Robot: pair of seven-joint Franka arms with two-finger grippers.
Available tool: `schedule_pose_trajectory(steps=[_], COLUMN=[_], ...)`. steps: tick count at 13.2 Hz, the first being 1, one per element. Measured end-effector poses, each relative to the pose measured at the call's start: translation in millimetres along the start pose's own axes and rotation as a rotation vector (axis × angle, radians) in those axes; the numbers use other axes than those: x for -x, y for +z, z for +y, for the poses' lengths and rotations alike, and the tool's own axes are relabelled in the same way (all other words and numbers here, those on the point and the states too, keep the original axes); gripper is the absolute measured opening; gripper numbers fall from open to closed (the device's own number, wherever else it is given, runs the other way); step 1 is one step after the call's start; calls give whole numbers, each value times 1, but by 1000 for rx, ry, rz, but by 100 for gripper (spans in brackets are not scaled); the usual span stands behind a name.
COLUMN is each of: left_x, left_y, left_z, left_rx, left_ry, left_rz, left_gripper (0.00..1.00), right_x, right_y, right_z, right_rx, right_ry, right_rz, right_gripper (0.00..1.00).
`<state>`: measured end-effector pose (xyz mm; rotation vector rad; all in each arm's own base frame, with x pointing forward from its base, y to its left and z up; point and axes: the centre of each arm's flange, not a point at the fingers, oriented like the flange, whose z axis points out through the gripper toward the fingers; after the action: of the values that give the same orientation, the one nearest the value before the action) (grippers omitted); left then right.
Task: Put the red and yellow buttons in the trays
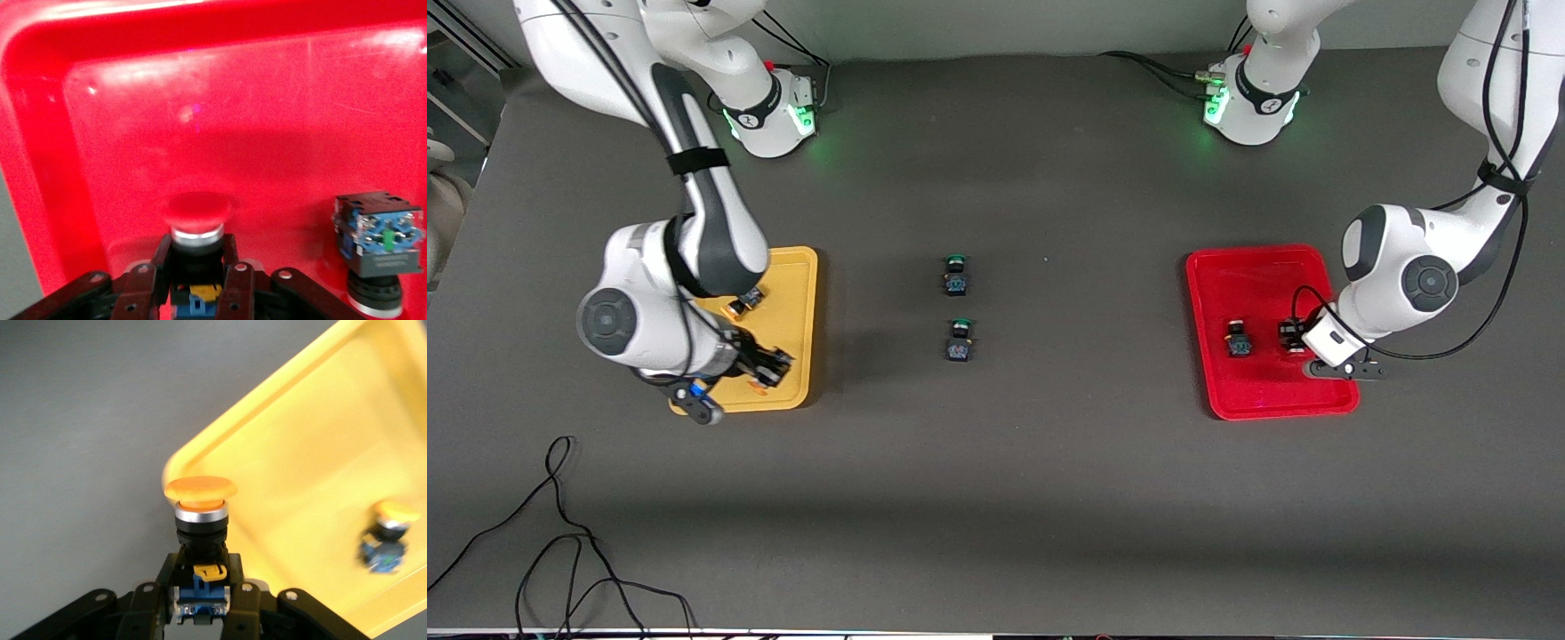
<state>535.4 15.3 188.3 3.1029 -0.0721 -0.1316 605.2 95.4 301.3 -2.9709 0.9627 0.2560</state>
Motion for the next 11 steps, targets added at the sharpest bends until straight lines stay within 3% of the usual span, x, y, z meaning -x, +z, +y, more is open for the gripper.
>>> schedule_pose_trajectory(steps=[3, 5, 6, 9, 10, 11], left_x=[-10, -23, -28, -30, -24, -16], left_y=[-26, -82, -118, -227, -260, -291], left_z=[-9, -17, -17, -3, -2, -5], left_rx=[-35, -93, -117, -88, -61, -41], left_ry=[-9, -24, -32, -36, -23, -15], left_rz=[-38, -101, -123, -146, -152, -154], left_gripper=[72, 94, 100, 100, 100, 100], right_x=[-25, -25, -23, -17, -16, -16], right_y=[41, 74, 82, 82, 82, 82], right_z=[59, 84, 86, 78, 77, 76], right_rx=[-1, -16, -13, -29, -43, -53], right_ry=[-50, -40, -40, -40, -28, -19], right_rz=[43, 63, 63, 57, 51, 47], right_gripper=[33, 33, 33, 33, 37, 48])
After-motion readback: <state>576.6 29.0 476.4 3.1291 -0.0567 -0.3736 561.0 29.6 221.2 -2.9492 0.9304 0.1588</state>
